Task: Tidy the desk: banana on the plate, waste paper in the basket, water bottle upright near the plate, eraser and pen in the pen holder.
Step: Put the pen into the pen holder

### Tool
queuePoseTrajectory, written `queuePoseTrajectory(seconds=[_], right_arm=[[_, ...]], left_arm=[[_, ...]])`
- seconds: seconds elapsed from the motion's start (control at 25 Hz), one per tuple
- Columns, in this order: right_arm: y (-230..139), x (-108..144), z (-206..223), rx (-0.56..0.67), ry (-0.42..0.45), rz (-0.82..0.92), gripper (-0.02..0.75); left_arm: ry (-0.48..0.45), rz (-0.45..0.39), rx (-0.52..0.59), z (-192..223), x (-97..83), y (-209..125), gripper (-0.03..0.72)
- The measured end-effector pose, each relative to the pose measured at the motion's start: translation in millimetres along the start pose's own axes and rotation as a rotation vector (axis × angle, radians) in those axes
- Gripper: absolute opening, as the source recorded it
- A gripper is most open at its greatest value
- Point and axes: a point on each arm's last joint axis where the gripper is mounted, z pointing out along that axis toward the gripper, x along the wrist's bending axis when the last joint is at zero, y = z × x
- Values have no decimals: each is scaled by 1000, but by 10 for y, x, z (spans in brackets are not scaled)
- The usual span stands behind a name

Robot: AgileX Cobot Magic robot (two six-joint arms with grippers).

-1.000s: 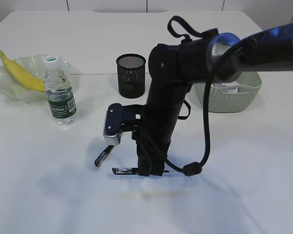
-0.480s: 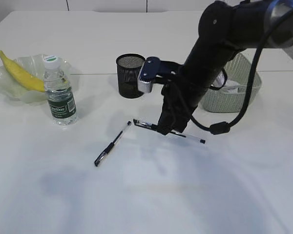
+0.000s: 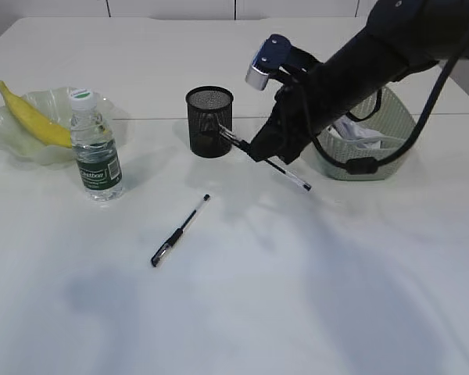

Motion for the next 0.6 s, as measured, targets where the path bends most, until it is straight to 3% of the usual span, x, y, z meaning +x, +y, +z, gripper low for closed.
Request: queuePoseTrajectory(seconds=[0.6], right_arm=[[214,-421,-210,-390,-357,97,43]], left_arm=[[-5,-3,-2,0,-4,2,517]])
